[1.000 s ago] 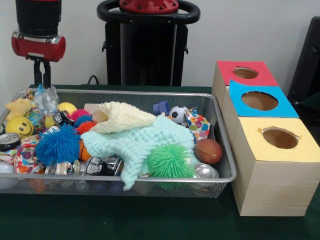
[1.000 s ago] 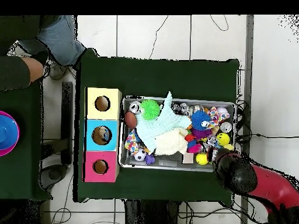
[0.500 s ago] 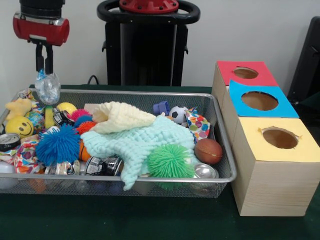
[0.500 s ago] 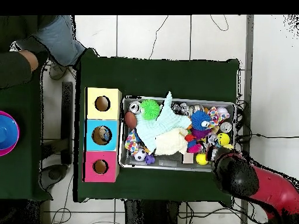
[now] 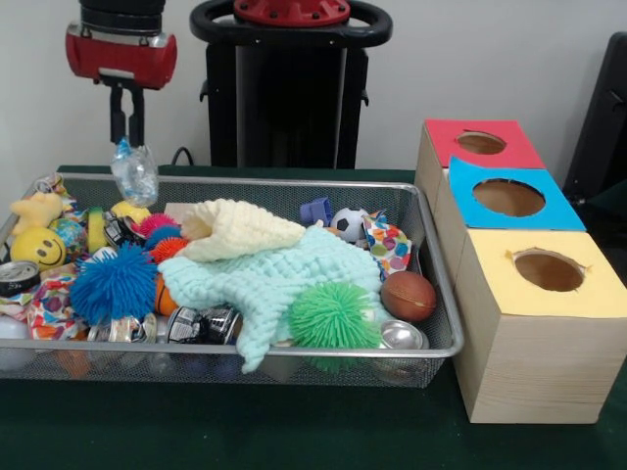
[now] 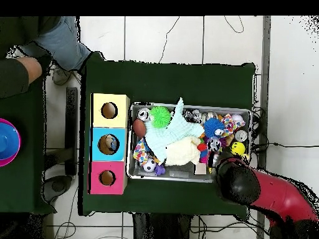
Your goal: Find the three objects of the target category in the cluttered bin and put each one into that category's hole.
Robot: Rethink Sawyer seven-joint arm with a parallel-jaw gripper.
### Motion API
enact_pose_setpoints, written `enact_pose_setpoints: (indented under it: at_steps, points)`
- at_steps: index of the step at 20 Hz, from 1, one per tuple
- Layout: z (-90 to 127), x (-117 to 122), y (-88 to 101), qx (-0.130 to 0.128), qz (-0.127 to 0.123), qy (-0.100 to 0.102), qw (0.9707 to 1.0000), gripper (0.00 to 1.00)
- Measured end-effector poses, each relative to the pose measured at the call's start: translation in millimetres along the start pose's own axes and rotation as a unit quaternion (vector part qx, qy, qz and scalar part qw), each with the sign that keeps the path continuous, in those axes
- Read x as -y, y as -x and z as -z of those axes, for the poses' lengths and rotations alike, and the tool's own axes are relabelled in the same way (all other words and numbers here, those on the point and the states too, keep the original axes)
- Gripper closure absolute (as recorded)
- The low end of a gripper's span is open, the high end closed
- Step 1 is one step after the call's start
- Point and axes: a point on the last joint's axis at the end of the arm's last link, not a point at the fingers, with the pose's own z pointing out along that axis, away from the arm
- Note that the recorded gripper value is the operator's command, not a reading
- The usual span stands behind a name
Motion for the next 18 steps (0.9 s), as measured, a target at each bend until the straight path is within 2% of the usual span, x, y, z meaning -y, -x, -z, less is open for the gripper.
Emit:
enact_pose_setpoints:
  at_steps: [2, 12, 18]
  points:
    - [0.1, -13.5, -0.1, -0.003, 0.008, 0.003, 1.0, 1.0]
    - [-5.2, -50.8, -11.8, -0.025, 0.021, 0.013, 0.9994, 1.0]
    - [3.9, -75.2, -4.3, -0.022, 0.021, 0.013, 0.9994, 1.0]
